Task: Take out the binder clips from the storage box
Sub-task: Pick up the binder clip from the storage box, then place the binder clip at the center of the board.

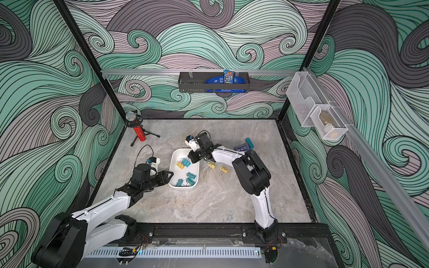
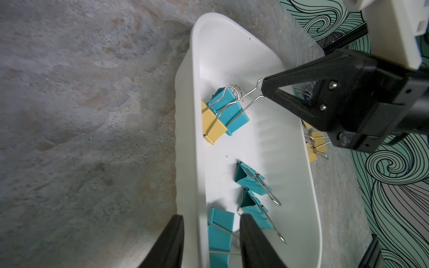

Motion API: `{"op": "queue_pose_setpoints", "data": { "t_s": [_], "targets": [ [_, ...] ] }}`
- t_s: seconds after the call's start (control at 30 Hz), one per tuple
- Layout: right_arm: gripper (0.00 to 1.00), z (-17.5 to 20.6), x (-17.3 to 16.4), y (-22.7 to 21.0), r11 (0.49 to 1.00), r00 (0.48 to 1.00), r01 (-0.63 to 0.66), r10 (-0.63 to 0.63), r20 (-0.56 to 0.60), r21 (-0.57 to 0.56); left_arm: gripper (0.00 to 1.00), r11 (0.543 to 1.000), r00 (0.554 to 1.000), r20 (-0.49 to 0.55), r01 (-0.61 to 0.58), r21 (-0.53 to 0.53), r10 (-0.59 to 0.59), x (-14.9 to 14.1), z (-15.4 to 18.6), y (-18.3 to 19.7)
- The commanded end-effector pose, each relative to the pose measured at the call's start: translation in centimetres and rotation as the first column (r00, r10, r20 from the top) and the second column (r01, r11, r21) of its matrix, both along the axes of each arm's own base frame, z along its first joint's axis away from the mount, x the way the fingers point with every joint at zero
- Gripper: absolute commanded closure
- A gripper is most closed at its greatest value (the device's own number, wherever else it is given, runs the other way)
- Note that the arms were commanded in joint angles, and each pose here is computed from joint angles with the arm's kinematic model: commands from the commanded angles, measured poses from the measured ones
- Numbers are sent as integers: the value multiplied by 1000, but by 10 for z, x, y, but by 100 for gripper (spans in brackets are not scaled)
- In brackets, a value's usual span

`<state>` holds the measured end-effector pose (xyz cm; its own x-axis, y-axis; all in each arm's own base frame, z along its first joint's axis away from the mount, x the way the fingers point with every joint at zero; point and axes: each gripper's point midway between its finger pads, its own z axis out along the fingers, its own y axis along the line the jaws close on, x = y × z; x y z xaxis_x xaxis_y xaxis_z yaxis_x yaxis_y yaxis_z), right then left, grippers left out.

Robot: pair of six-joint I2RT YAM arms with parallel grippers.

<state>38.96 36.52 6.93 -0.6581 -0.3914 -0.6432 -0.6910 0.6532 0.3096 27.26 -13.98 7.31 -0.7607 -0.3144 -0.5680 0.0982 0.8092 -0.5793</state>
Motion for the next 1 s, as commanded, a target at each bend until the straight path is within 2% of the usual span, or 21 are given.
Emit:
{"op": "queue_pose_setpoints", "data": {
  "t_s": [0.0, 0.33, 0.53, 0.73, 0.97],
  "targets": [
    [100, 27, -7, 6, 998, 999, -38, 36, 27, 45, 57, 1000, 1000, 24, 5, 13, -5, 2, 7, 0],
    [100, 78, -19, 5, 990, 995, -66, 55, 84, 127, 57, 1000, 1000, 22, 0, 22, -1, 1, 6, 1],
    [100, 108, -29, -10, 982, 993, -48, 28, 112, 182, 57, 1000, 1000, 27, -1, 23, 0, 2, 8, 2],
    [100, 129, -41, -45, 976, 992, 3, -30, 122, 216, 57, 1000, 999, 35, -1, 22, 0, 2, 11, 2],
    [100, 126, -59, -105, 966, 988, 103, -127, 86, 237, 57, 1000, 999, 41, -4, 22, 3, 1, 12, 3]
  ]
}}
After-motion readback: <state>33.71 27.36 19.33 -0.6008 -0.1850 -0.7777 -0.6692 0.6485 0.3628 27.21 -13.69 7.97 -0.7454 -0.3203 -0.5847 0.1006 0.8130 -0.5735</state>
